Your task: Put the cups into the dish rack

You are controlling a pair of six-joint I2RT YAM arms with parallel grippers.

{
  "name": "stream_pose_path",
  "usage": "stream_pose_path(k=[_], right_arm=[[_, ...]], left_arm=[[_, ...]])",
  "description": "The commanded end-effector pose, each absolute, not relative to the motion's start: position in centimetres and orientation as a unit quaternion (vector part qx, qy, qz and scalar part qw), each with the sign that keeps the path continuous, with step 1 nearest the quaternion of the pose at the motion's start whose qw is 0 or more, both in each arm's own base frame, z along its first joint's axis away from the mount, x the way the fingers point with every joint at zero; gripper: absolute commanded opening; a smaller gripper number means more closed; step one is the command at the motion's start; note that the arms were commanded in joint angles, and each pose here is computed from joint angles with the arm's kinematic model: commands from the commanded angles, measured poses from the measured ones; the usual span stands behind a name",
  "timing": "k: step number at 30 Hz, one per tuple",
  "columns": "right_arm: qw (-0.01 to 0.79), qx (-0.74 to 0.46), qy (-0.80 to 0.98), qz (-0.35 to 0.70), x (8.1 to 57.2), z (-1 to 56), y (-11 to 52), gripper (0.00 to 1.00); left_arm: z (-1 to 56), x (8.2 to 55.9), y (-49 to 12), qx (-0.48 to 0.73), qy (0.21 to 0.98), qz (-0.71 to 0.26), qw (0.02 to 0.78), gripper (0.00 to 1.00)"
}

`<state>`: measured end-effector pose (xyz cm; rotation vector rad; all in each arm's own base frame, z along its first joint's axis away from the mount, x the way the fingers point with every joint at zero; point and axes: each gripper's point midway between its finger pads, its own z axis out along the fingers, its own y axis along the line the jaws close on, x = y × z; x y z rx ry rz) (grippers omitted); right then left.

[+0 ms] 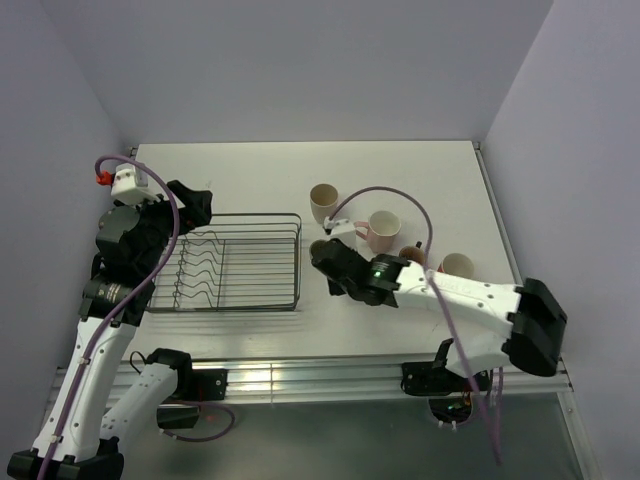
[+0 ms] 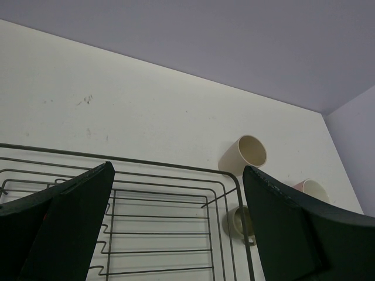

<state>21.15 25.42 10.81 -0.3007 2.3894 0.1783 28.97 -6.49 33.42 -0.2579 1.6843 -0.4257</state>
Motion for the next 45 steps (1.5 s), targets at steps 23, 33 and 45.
stream_pose_path(k=[23, 33, 45], right_arm=[[0.341, -0.177, 0.608, 0.695, 23.7, 42.5, 36.0, 0.0], [0.294, -0.147, 0.548, 0.77, 23.4, 43.8, 35.3, 0.0], [0.297, -0.115, 0.541, 0.778, 25.3, 43.0, 35.2, 0.0]], left_arm=[[39.7, 27.2, -18.4, 0.074, 0.719, -0.477, 0.5, 0.99], [39.9, 25.5, -19.9, 0.12, 0.684, -0.532, 0.484, 0.99], [40.9, 22.4, -20.4, 0.161, 0.652, -0.566, 0.479, 0.99]])
